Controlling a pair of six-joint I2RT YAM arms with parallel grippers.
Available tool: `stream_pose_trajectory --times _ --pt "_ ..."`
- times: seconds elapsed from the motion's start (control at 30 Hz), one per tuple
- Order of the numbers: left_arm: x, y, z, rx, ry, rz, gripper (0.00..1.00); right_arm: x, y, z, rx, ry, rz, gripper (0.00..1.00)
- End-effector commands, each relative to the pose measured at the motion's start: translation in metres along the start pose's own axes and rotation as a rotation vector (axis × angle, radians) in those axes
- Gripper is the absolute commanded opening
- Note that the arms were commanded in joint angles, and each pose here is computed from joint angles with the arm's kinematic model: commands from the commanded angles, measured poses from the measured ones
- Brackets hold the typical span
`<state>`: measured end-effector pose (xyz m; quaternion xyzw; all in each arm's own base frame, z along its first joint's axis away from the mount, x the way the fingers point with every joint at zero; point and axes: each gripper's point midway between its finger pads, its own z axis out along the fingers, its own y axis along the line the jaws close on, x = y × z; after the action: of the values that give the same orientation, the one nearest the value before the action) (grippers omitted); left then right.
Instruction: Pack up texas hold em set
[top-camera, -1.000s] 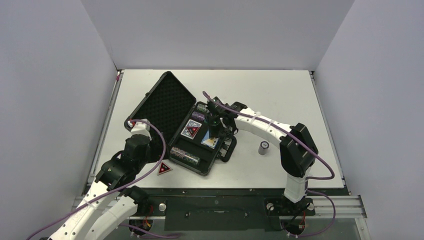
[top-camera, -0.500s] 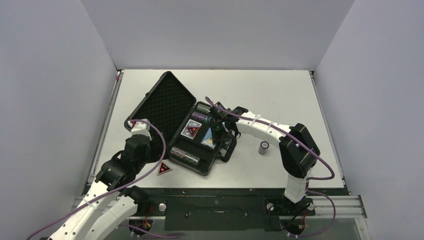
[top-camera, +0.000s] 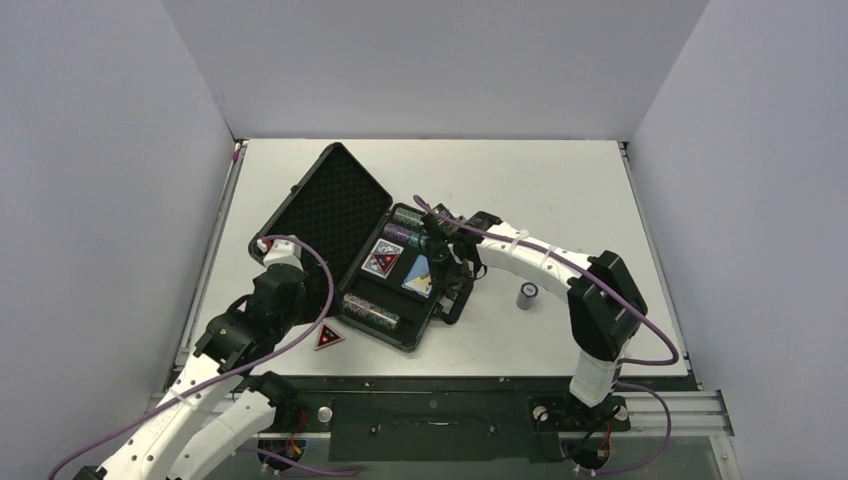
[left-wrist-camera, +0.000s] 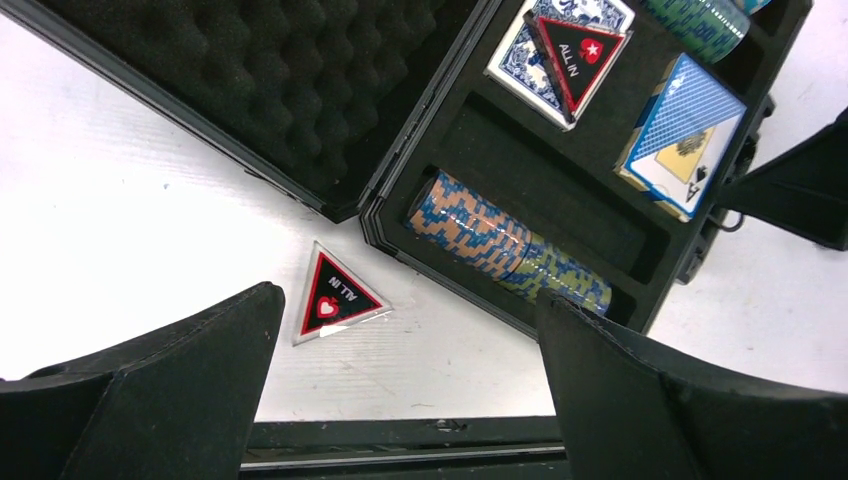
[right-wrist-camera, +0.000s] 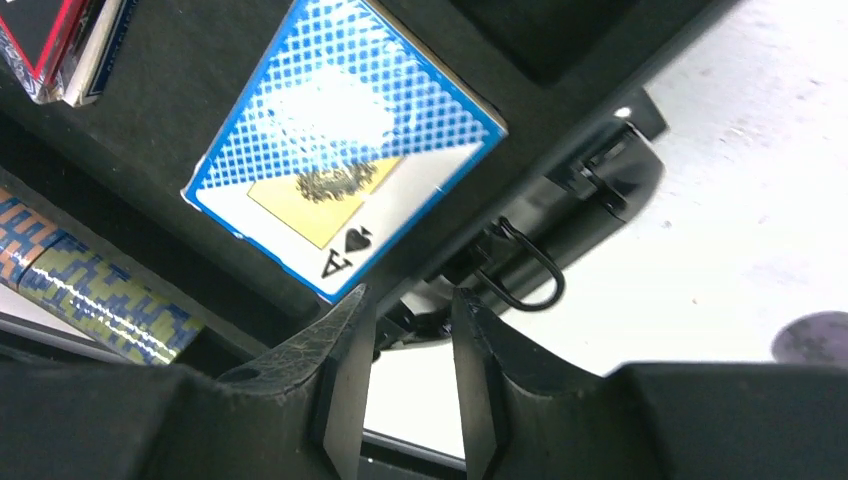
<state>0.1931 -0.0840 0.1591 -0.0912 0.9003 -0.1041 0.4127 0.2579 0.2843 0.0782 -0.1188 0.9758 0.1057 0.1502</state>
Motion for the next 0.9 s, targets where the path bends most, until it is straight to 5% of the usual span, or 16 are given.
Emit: stream_pose_trajectory --times 0.0,0.3,0.57,0.87 --pt "-0.010 0.000 -0.012 -0.033 -0.005 -0.108 0.96 -0.020 -0.013 -0.046 0.031 -0.097 0.001 0.33" --pt "0.014 0.022 -0.015 -0.224 0.176 -0.090 0.96 -0.028 -0.035 -0.085 0.073 -0.177 0.034 0.50" --pt "0.033 0.010 0.000 -0.213 0.297 -0.020 0.96 -0.014 -0.053 -0.107 0.066 -0.217 0.064 0.58" --pt "0.052 -0.020 0.019 -0.145 0.193 0.158 0.97 0.011 -0.080 -0.104 0.090 -0.210 0.087 0.64"
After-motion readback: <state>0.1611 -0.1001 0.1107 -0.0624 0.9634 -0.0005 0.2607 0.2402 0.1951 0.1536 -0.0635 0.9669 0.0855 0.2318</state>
